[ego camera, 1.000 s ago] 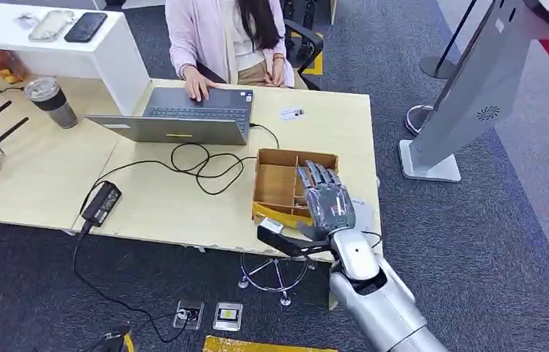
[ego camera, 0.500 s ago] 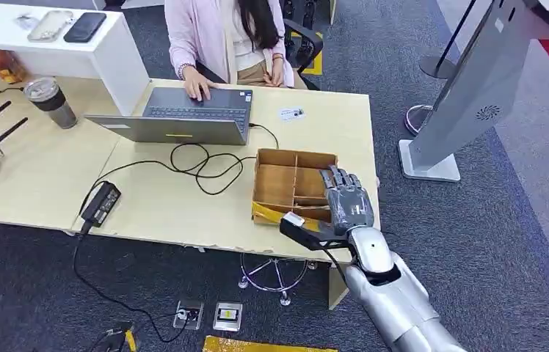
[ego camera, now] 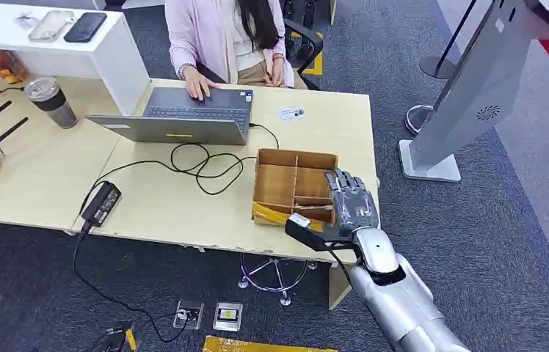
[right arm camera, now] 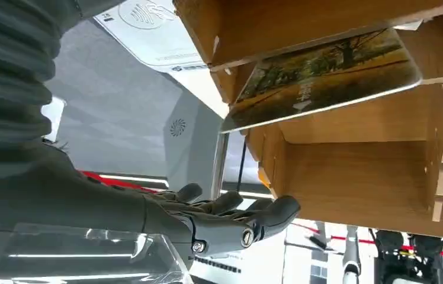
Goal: Pass the card to the sensor for recognition and then transmit it.
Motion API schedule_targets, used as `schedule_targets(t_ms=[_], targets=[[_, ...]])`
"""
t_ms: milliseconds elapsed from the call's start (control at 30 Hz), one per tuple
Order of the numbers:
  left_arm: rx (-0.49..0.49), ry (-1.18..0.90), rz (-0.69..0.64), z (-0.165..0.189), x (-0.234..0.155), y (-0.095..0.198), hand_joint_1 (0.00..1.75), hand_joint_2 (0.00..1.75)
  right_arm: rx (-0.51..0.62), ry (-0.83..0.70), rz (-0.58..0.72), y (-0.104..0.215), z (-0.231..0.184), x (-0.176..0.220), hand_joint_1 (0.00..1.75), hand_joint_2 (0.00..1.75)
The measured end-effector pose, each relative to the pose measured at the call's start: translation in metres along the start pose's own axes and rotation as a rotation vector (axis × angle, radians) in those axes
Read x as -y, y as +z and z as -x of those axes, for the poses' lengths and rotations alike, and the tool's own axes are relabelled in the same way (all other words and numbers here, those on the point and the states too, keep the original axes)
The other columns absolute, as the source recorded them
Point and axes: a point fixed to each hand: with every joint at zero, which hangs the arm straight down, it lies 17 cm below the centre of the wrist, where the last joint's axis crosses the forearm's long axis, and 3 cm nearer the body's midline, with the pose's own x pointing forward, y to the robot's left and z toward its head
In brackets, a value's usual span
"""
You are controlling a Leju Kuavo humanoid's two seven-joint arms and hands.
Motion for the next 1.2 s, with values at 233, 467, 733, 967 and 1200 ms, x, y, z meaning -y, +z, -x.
schedule_targets(t_ms=[233, 467, 733, 967, 1200], targets=[[-0.001, 0.001, 0.000, 0.001, 0.000, 0.000, 0.00, 0.00, 0.012, -0.014, 0.003, 0.001, -0.007, 0.004, 0.00, 1.75], [-0.001, 0.001, 0.000, 0.001, 0.000, 0.000, 0.00, 0.00, 0.012, -0.025, -0.006, 0.003, -0.009, 0.000, 0.00, 1.75], [-0.001, 0.002, 0.000, 0.001, 0.000, 0.000, 0.00, 0.00, 0.016, -0.036, -0.023, 0.006, -0.014, -0.004, 0.00, 1.75], [-0.002, 0.008, 0.000, 0.001, 0.000, 0.000, 0.00, 0.00, 0.027, -0.053, -0.024, 0.009, -0.026, -0.005, 0.00, 1.75], [-0.003, 0.009, 0.000, 0.001, 0.000, 0.000, 0.00, 0.00, 0.039, -0.065, -0.031, 0.012, -0.038, -0.009, 0.00, 1.75]])
